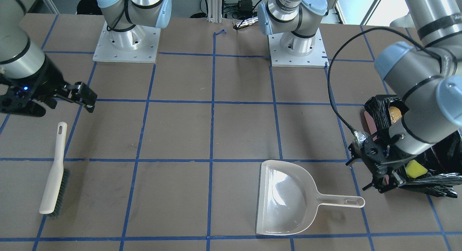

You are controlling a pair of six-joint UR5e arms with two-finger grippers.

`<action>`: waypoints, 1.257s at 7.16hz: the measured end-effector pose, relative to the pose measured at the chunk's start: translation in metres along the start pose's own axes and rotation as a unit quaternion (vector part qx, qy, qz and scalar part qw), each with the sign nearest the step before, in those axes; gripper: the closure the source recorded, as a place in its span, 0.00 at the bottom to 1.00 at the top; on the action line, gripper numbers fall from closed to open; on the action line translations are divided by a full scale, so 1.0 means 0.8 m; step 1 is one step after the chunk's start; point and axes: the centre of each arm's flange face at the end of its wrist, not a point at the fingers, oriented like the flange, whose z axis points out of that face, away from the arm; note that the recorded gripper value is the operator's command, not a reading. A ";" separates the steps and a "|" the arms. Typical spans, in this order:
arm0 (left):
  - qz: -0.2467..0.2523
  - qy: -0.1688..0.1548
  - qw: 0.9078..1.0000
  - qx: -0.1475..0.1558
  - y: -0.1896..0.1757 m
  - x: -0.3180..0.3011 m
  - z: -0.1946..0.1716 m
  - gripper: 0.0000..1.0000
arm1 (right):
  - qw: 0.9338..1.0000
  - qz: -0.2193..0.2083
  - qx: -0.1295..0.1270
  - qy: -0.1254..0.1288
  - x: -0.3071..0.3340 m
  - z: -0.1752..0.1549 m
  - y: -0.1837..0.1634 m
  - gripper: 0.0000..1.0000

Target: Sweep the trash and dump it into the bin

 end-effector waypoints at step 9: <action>-0.505 -0.027 0.861 -0.053 -0.134 0.221 -0.167 0.00 | 0.999 -0.026 0.022 -0.002 -0.070 -0.077 0.082 0.00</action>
